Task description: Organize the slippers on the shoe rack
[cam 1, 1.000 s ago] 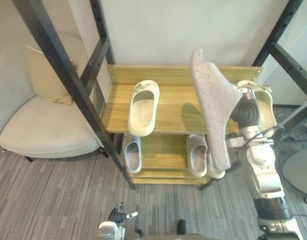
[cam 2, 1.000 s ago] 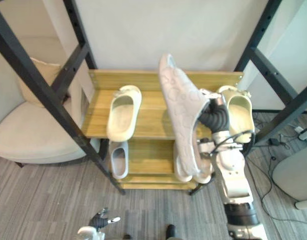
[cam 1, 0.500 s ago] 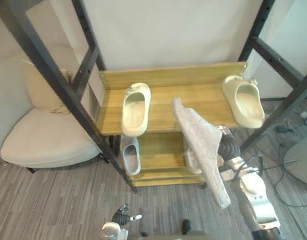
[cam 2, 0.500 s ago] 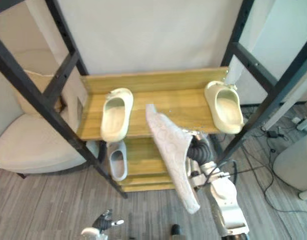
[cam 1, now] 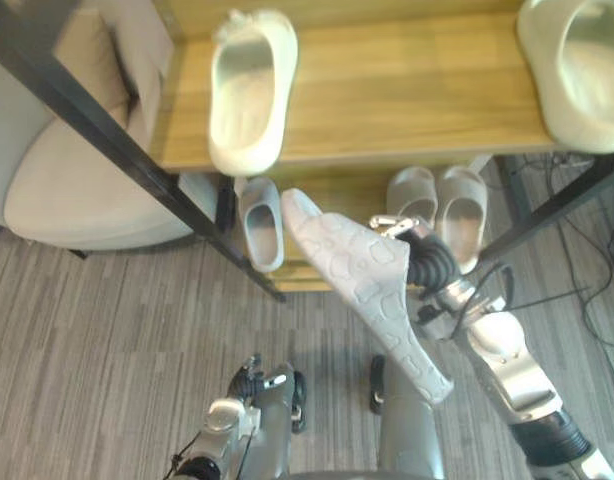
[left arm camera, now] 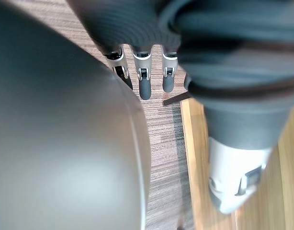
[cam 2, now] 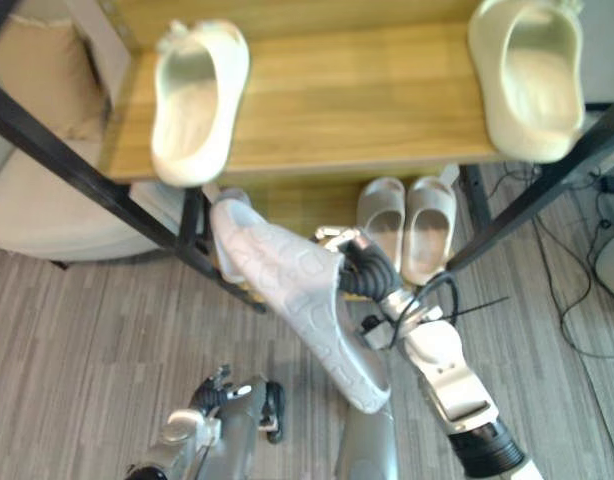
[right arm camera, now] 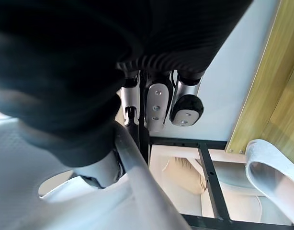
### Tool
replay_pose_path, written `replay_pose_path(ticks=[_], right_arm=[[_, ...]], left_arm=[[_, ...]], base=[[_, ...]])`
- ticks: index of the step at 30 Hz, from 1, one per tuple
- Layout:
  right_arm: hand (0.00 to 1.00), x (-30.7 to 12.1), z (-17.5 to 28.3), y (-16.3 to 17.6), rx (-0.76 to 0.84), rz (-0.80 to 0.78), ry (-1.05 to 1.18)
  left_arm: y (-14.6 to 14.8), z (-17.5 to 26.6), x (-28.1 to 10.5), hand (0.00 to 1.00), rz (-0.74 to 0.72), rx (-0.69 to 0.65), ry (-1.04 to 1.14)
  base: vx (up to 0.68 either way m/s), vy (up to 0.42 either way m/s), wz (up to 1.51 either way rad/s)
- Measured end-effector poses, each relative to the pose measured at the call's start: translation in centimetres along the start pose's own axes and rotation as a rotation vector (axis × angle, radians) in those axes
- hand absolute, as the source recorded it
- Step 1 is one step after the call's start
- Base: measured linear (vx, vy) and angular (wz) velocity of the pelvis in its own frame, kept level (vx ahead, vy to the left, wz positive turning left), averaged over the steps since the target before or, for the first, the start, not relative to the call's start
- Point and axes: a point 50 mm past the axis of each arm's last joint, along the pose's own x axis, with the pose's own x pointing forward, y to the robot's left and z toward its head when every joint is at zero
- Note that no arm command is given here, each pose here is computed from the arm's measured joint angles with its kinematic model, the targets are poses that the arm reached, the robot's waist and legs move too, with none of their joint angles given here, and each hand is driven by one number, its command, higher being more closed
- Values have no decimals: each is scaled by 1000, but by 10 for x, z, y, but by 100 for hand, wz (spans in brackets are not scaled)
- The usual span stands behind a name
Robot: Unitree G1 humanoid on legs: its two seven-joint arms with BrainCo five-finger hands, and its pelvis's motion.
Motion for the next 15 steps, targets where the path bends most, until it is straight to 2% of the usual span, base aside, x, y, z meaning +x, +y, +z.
replay_pose_path(ticks=[4,6,11,13,15], right_arm=[[100,16,14,-12,-97,-41,-73],[100,20,16,-15,-131,-73,-86],[100,29,11,-35,-229,-197,-77],[100,36,15,-48,-277,-289,-100],[100,45,19,-58,-317,-365,-124]], left_arm=[[7,33,9,0,49,-65,-119],[5,45,7,0,24,-97,-181],[0,53,2,0,23,-161,-254],[11,60,4,0,96,-193,-268],[27,63,7,0,162,-169,-255]], base=[[-137,-42,15],[-98,-35,13],[-44,-32,16],[-12,-49,21],[-11,-58,16]])
